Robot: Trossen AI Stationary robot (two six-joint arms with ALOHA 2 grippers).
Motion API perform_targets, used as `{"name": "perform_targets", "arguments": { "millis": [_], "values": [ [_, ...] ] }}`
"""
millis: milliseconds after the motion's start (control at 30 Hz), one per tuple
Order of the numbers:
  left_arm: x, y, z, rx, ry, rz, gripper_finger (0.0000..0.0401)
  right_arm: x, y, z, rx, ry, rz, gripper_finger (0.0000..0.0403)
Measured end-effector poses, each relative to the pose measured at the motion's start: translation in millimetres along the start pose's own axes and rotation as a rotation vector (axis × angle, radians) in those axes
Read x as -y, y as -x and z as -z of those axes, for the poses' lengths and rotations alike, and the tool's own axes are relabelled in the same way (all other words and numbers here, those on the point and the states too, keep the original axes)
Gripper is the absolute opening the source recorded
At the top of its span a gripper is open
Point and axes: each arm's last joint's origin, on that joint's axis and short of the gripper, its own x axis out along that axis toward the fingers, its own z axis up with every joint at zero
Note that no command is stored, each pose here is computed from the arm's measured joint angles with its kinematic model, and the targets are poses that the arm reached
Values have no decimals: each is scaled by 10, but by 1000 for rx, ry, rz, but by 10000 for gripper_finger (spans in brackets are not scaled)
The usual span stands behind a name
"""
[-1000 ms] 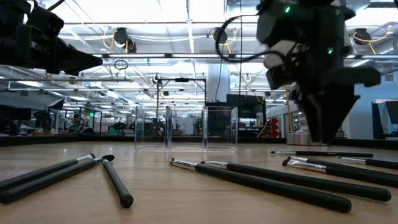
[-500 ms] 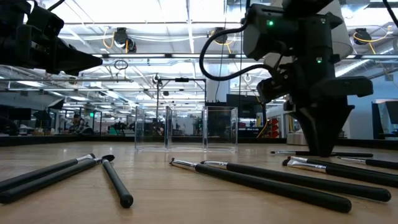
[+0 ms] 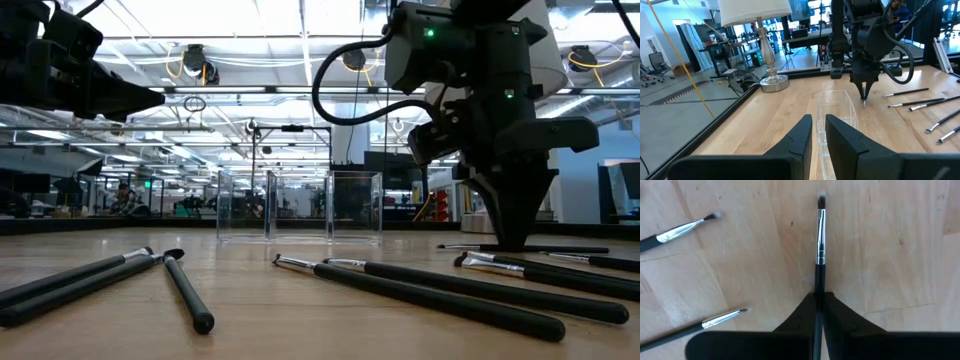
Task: Put items in baskets/containers
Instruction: Put the eyeshadow brush in the transparent organizer
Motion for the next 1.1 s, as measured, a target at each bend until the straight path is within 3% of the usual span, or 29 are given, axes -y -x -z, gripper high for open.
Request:
{"name": "perform_targets", "arguments": {
  "millis": [267,500,1100],
  "values": [
    [0,0,0,0,1,0,65,13,95,31,44,-17,2,4],
    [0,0,0,0,-4,0,65,39,494,79,248,-57,-31,1],
    [0,0,-1,0,-4,0,65,32,679,111,342,-57,-70,0]
  ]
}}
